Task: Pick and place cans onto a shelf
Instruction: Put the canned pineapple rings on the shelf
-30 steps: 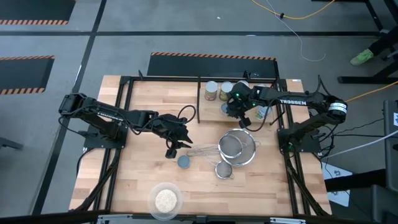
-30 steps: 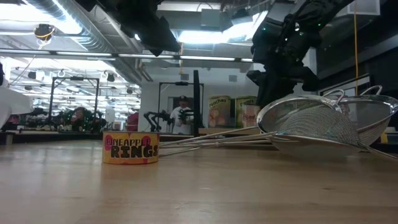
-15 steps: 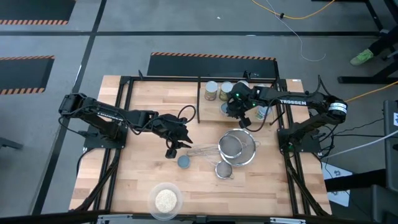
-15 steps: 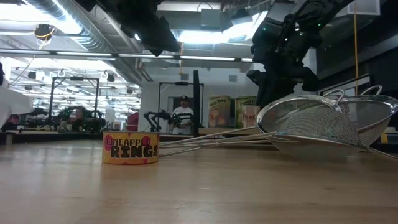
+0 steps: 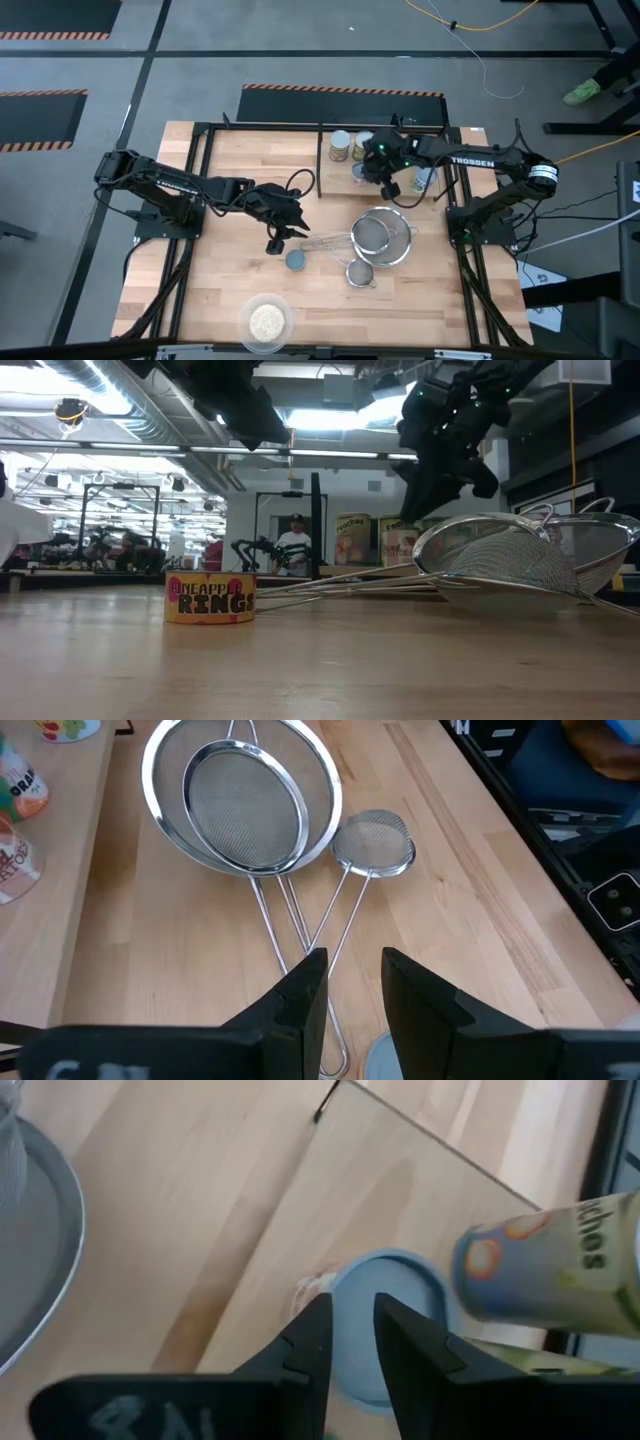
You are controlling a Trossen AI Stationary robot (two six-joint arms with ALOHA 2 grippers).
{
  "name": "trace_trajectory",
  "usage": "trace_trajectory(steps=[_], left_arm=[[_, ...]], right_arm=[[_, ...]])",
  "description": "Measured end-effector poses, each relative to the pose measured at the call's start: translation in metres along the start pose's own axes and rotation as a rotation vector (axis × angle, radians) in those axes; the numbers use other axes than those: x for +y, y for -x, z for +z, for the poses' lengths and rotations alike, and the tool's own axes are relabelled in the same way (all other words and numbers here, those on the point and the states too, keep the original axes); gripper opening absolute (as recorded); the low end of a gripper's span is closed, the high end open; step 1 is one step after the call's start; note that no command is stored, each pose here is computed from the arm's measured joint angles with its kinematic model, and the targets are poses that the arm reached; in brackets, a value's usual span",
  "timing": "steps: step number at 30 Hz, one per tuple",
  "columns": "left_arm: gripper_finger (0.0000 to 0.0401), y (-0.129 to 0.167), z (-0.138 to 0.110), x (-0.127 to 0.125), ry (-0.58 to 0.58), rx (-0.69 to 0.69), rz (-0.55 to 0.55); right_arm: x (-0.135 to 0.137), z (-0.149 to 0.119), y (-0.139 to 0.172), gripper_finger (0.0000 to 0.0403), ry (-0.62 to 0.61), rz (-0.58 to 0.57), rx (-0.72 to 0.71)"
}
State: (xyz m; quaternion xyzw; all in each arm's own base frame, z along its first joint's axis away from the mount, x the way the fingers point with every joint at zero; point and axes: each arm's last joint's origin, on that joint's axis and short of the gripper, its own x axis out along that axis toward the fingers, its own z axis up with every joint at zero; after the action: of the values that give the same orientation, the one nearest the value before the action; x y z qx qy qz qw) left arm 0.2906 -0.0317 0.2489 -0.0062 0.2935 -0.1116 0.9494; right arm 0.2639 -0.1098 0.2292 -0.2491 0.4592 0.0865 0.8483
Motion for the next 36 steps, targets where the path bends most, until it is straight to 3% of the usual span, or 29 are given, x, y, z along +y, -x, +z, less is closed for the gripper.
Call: trace_trajectory(steps=[15, 24, 30, 36], left_arm=[[0.0089, 0.000, 0.000, 0.000, 0.004, 0.000, 0.000], [0.0089, 0.000, -0.001, -0.002, 0.164, 0.010, -0.006], [0.0089, -0.002, -0.006, -0.018, 0.155, 0.072, -0.045], [0.0089, -0.002, -0.010, -0.042, 0.106, 0.103, -0.102]], right_arm=[[0.005, 0.023, 0.007, 0.0083, 0.035, 0.012, -0.040], [0.027, 0.046, 0.005, 0.0083, -0.006, 0.114, -0.136], [0.046, 0.065, 0.005, 0.0083, 0.007, 0.222, -0.249], [0.060, 0.075, 0.006, 0.0083, 0.055, 0.258, -0.271]])
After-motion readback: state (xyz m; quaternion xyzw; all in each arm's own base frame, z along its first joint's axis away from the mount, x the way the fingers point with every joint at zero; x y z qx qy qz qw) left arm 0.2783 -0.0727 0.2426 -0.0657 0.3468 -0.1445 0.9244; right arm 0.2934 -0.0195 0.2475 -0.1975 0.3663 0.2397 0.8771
